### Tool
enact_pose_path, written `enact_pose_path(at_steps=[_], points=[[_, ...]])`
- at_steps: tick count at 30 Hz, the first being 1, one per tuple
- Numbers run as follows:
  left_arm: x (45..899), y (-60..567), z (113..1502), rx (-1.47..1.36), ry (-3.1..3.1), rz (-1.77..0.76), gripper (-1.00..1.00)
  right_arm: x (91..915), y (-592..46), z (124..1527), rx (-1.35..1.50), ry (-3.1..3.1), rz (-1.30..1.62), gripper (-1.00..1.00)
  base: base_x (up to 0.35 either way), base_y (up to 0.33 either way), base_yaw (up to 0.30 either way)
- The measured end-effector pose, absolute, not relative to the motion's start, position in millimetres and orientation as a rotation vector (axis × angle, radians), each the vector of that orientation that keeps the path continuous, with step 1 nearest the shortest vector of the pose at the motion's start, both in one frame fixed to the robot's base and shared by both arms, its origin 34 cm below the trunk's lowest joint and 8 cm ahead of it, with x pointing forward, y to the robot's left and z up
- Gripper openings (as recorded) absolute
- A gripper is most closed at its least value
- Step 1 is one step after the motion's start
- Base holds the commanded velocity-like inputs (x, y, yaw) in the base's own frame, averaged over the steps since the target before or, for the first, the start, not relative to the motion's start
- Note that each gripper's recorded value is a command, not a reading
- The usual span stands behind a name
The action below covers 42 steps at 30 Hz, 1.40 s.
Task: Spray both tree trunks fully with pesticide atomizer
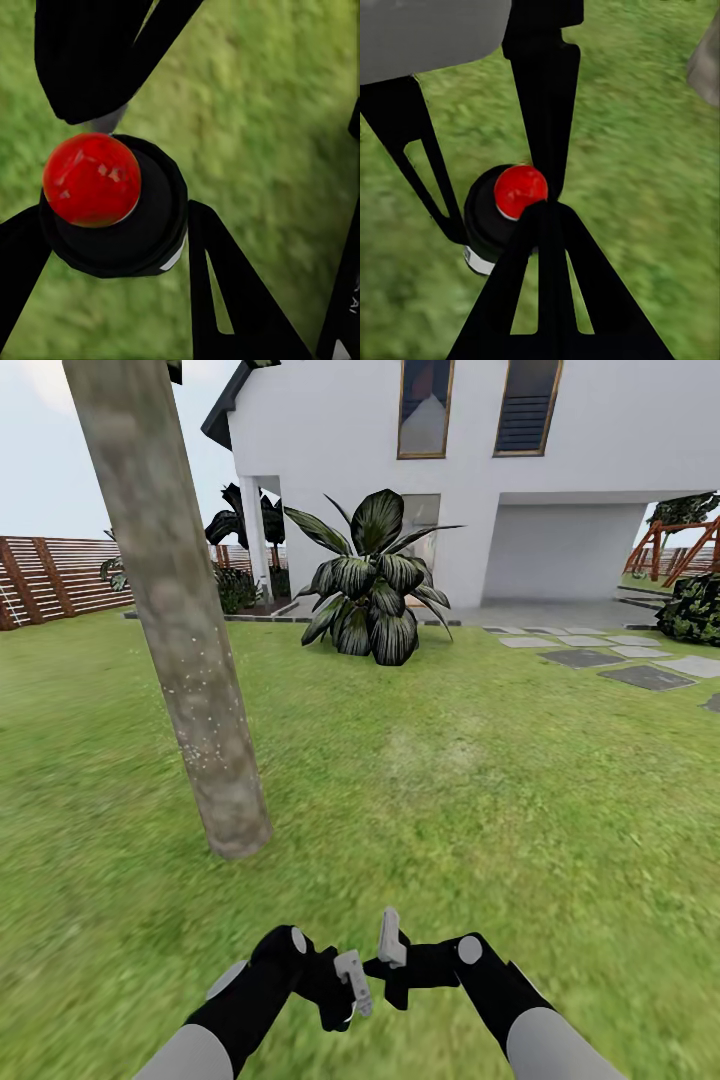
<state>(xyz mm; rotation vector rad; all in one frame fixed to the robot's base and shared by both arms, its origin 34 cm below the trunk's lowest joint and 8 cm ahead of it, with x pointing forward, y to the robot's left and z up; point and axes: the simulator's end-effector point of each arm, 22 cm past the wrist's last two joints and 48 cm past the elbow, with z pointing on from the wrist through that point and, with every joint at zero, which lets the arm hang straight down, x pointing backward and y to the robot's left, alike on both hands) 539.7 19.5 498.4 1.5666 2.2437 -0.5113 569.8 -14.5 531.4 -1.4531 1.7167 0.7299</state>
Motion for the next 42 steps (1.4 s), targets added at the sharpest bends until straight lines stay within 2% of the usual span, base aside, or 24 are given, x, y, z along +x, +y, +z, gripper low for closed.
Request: enact_pose_path(at_steps=[9,17,20,22,25,28,29,32,35,42], points=[[542,37,493,1.572,2.262,-0.479,-1.00,569,-15,531,-1.455,1.718,0.730,-1.00,0.000,0.000,0.000],[556,136,475,1.530,2.368,-0.331,-1.00,571,-23,528,-1.449,1.729,0.721,-1.00,0.000,0.000,0.000],[585,182,480,1.247,2.444,-0.284,-1.00,581,-76,513,-1.432,1.800,0.637,-1.00,0.000,0.000,0.000],[604,209,484,1.062,2.460,-0.236,-1.00,597,-126,502,-1.279,1.899,0.555,-1.00,0.000,0.000,0.000],[623,231,486,0.820,2.454,-0.186,-1.00,641,-205,501,-0.869,2.011,0.346,-1.00,0.000,0.000,0.000],[635,259,472,0.461,2.477,-0.081,-1.00,661,-291,484,-0.454,2.098,-0.017,-1.00,0.000,0.000,0.000],[641,266,473,0.364,2.461,-0.048,-1.00,656,-317,477,-0.352,2.119,-0.145,1.00,0.000,0.000,0.000],[656,271,478,0.229,2.359,0.067,-1.00,603,-355,443,-0.212,2.192,-0.346,1.00,0.000,0.000,0.000],[638,277,461,0.173,2.371,0.145,-1.00,579,-361,430,-0.158,2.220,-0.371,1.00,0.000,0.000,0.000],[570,258,403,0.167,2.530,0.090,-1.00,560,-355,418,-0.142,2.251,-0.359,1.00,0.000,0.000,0.000]])
